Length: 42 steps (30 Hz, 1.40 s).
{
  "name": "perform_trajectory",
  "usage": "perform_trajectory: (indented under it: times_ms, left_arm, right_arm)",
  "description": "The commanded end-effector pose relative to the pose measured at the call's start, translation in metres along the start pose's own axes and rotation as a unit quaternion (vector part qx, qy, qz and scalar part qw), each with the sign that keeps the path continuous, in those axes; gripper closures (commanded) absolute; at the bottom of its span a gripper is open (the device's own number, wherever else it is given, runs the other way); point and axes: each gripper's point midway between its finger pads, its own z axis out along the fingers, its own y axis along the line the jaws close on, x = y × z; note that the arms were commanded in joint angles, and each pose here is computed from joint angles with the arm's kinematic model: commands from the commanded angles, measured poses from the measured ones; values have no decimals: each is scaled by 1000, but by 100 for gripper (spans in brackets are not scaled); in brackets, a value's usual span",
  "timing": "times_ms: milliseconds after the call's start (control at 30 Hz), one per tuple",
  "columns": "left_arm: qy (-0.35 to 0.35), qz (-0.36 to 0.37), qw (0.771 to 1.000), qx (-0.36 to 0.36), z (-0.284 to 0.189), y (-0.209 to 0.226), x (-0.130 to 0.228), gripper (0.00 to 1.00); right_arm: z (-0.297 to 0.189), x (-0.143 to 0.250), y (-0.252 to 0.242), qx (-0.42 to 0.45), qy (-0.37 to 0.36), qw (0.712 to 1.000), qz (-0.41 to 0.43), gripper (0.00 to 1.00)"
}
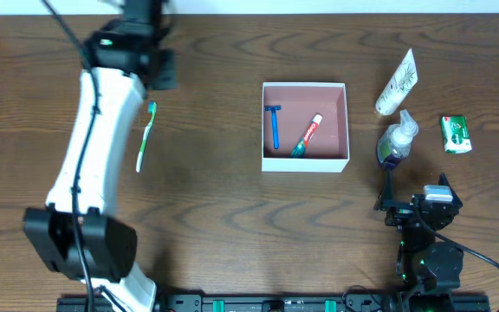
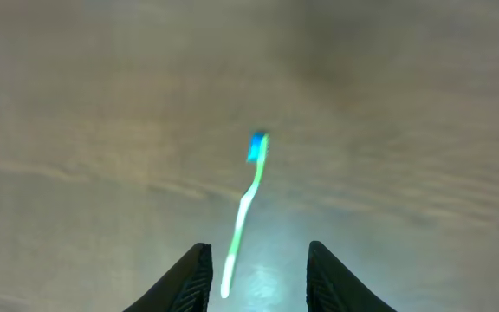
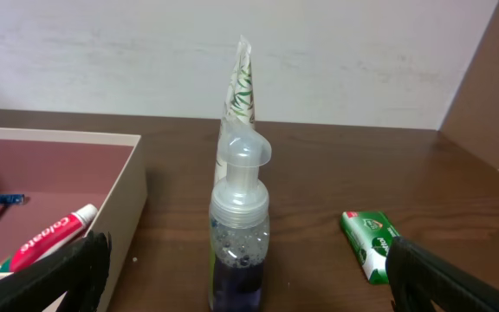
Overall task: Pack container
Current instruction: 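Move the left gripper to the green toothbrush and grasp its handle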
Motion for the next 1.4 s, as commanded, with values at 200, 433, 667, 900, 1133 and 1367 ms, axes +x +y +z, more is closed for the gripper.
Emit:
perform_trajectory:
  times_ms: [200, 433, 667, 900, 1133, 1367]
  left_arm:
    - [138, 23, 990, 33, 94, 12, 56, 63]
    - [200, 28, 978, 45, 137, 0, 82, 64]
    - [220, 21, 974, 42, 151, 7, 93, 63]
    - [213, 5, 976, 41, 157, 23, 91, 62]
    - [215, -2, 974, 65, 162, 23, 96, 62]
    - [214, 2, 972, 101, 171, 9, 105, 61]
  right_arm:
    - [0, 1, 4, -8, 0, 1000, -6, 1]
    - [0, 1, 4, -8, 0, 1000, -6, 1]
    - [0, 1, 4, -8, 0, 1000, -6, 1]
    - [0, 1, 4, -8, 0, 1000, -6, 1]
    - [0, 1, 4, -8, 0, 1000, -6, 1]
    - [0, 1, 4, -8, 0, 1000, -6, 1]
